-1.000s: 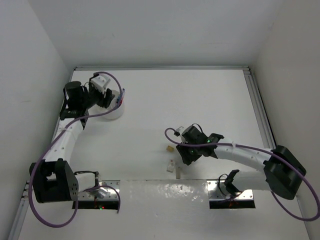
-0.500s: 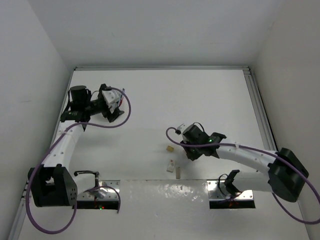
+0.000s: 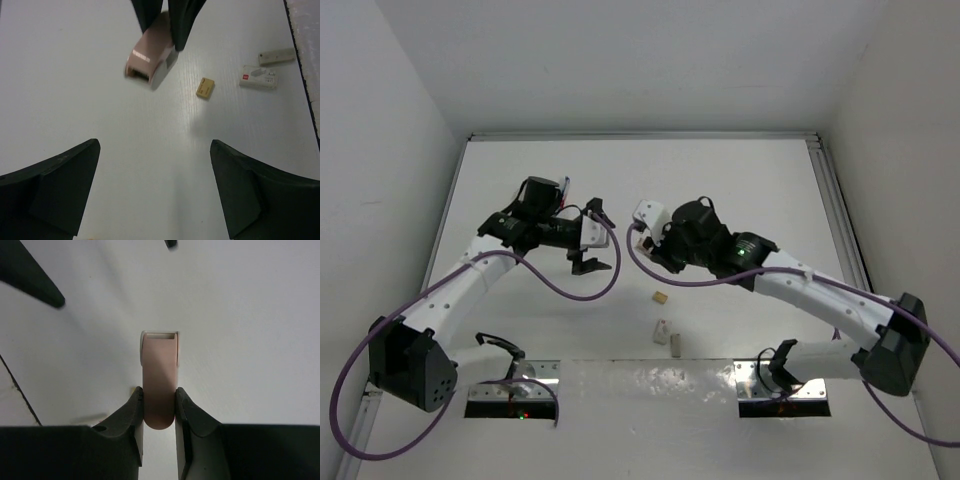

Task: Sort the stationery into containers
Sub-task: Pick up the stationery from the center of the board, then place the stationery in the storage box.

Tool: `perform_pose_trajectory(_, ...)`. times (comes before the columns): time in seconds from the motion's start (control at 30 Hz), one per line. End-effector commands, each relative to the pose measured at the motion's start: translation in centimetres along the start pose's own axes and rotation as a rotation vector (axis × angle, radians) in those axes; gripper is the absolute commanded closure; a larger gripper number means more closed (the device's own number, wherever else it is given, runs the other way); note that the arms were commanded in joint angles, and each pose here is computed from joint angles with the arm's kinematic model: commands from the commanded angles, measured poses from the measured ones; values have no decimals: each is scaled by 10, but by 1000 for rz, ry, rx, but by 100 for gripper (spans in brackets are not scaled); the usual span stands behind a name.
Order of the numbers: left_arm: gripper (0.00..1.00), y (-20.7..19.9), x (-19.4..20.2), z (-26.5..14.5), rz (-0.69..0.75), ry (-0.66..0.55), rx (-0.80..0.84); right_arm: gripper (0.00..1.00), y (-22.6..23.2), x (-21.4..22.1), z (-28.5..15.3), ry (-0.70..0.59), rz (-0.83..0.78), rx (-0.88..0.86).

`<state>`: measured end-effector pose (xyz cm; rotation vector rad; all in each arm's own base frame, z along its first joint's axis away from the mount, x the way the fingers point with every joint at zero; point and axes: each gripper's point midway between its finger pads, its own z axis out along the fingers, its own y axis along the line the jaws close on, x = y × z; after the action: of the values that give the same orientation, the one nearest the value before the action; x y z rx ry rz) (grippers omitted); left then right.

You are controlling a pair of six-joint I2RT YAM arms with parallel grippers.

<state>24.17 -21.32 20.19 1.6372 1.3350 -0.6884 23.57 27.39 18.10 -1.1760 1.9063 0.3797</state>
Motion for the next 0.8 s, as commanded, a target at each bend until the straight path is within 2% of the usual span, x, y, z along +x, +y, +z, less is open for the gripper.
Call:
perform_pose_trajectory(0.0,10,6,-17,1,26,-18,-7,100,12,-54,9,-124,-110,-72)
perform_pose_trajectory(0.17,12,5,-26,7,10,-47,10,100,32,-74,20,-198,-148,-121)
perform_pose_trajectory(0.27,20,3,-27,10,11,-51,26,100,42,-79,22,-227,-169,-136)
perform_pose_trajectory(0.33,29,2,-27,11,25,-48,31,100,43,-82,22,-235,-166,-136)
perform_pose_trajectory(0.47,36,0,-23,12,24,-37,43,100,45,-85,21,-252,-175,-135)
perform_pose_trajectory(0.53,42,2,-28,12,-8,-57,34,100,46,-84,22,-257,-180,-131)
perform_pose_trajectory(0.57,50,6,-32,11,-20,-73,24,100,46,-83,22,-257,-180,-133)
perform_pose_trajectory(0.6,53,7,-36,10,-11,-85,23,100,46,-84,21,-264,-179,-131)
perform_pose_trajectory(0.7,55,7,-43,10,-27,-116,32,100,45,-85,20,-274,-179,-127)
perform_pose_trajectory(0.77,64,4,-45,10,-29,-125,43,100,46,-85,21,-275,-181,-128)
